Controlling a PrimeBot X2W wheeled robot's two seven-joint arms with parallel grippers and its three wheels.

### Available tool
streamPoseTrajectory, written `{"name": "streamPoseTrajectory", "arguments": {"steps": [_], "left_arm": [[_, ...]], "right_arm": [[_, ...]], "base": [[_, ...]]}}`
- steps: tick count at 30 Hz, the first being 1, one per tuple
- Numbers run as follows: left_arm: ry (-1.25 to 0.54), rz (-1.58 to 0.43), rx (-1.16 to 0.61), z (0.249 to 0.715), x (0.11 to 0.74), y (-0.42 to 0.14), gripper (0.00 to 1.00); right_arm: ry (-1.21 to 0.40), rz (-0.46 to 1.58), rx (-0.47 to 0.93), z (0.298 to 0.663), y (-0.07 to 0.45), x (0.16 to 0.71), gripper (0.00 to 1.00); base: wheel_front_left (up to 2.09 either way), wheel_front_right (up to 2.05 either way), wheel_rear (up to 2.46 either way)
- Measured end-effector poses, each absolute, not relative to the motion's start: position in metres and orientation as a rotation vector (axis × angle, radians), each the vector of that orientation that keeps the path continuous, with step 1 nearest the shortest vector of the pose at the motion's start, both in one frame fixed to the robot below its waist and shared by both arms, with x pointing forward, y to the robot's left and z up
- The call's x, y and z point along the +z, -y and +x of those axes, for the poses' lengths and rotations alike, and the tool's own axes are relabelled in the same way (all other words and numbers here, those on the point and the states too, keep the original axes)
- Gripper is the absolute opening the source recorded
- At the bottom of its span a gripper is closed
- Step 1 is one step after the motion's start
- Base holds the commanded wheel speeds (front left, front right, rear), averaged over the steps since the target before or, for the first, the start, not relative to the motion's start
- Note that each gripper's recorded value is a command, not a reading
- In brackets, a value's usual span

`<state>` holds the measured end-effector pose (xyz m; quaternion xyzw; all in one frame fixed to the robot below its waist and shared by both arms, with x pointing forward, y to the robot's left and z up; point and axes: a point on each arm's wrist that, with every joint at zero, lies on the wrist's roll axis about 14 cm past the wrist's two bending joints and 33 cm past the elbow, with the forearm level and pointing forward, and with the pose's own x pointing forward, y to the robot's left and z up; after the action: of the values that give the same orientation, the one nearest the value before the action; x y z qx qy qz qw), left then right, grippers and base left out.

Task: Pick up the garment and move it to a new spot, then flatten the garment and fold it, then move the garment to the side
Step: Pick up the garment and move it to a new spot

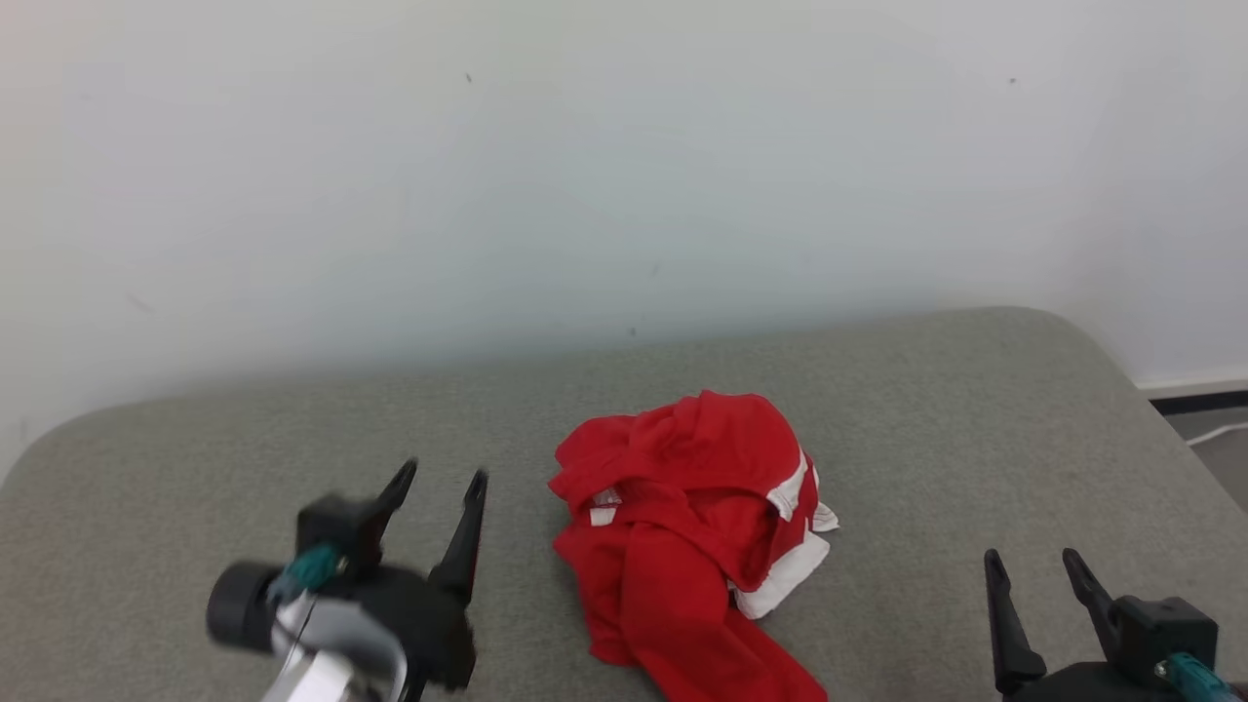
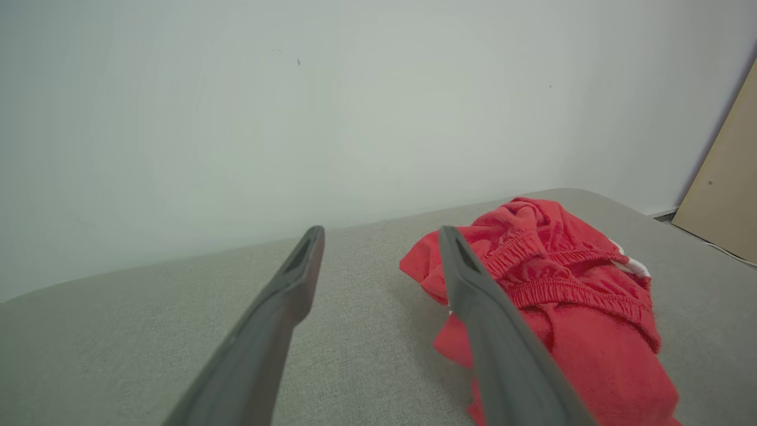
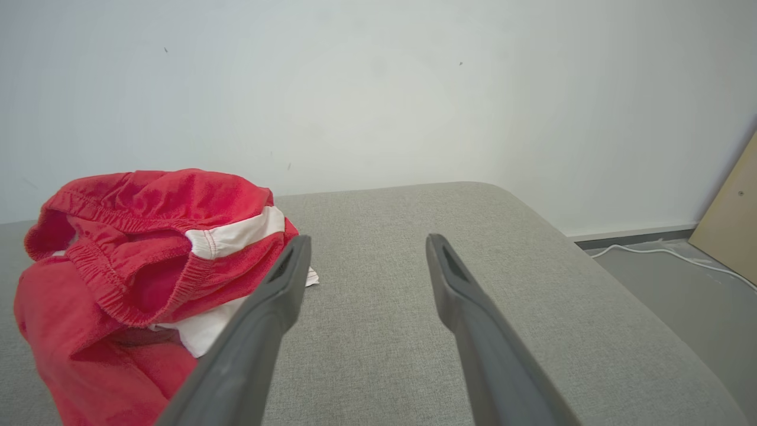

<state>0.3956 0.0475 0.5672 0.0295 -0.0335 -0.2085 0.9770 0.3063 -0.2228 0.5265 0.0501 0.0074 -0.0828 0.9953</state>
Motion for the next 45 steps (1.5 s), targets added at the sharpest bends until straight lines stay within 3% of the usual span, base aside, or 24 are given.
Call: {"name": "streamPoseTrajectory", "arguments": {"steps": [18,37,45], "left_arm": [[0.044,-0.138,-0.049,0.293,0.507,-0.176,1.0],[0.064,-0.112,-0.028,0.284,0.531,-0.174,1.0],[-0.103,-0.091,-0.106,0.302,0.517,-0.153,1.0]], "right_arm": [[0.005,0.096,-0.05,0.319,0.196,0.529,1.0],[-0.056,0.127,-0.014,0.322,0.178,0.507,1.0],[-0.057,0.131,-0.018,0.325,0.179,0.505,1.0]], "base": [[0.0,0.0,0.0],[0.0,0.0,0.0],[0.0,0.0,0.0]]}}
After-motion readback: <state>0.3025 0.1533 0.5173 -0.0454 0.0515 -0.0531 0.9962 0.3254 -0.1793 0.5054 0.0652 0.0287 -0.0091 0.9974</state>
